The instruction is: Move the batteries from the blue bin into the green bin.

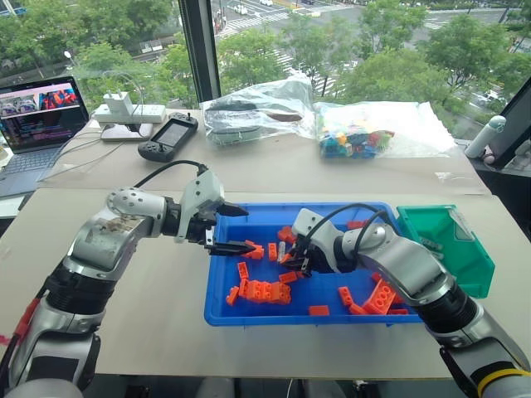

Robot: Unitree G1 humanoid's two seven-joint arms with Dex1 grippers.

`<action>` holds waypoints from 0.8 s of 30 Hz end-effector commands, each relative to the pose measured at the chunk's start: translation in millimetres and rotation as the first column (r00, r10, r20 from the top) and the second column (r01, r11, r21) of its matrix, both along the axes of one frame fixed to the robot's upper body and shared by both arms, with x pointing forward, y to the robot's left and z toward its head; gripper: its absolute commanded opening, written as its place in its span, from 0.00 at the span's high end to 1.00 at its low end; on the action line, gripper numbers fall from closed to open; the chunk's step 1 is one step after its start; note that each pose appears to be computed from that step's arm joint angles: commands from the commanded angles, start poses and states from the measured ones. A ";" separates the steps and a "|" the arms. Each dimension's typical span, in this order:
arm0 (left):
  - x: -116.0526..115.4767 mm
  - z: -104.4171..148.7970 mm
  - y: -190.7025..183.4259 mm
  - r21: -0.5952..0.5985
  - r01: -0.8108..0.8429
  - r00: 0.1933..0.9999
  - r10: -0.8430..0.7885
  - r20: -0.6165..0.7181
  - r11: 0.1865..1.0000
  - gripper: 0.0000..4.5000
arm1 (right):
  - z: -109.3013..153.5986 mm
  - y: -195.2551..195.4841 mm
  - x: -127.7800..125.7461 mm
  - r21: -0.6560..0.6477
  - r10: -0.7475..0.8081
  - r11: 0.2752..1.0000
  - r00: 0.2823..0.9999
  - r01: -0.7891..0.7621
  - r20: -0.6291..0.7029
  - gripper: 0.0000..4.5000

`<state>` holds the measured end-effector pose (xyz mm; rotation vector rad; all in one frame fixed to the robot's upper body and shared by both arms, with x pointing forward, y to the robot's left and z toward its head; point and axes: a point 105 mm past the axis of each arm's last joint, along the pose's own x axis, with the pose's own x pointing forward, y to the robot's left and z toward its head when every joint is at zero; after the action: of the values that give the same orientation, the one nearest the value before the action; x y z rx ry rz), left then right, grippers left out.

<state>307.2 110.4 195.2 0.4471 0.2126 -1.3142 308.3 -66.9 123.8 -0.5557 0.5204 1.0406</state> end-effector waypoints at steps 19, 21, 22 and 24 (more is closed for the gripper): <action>-0.9 10.7 -5.9 -0.011 0.034 0.999 -0.033 0.035 0.999 0.00 | 46.6 -58.1 11.3 -0.169 -0.062 0.981 0.982 0.093 0.177 0.00; -1.0 10.7 -5.7 -0.010 0.034 0.999 -0.033 0.035 0.999 0.00 | 53.8 -44.2 13.0 -0.099 -0.056 0.992 0.981 0.075 0.186 0.00; -1.0 10.6 -5.7 -0.010 0.034 0.999 -0.033 0.035 0.999 0.00 | 56.0 -36.7 12.8 -0.067 -0.045 0.996 0.982 0.058 0.186 0.00; -1.0 10.4 -5.5 -0.008 0.033 0.999 -0.032 0.035 0.999 0.00 | 54.4 -23.6 9.7 -0.035 -0.010 0.999 0.984 0.017 0.176 0.00</action>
<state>306.7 105.9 195.6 0.4424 0.2069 -1.3345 318.3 -96.1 165.4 -0.6714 0.4534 0.9522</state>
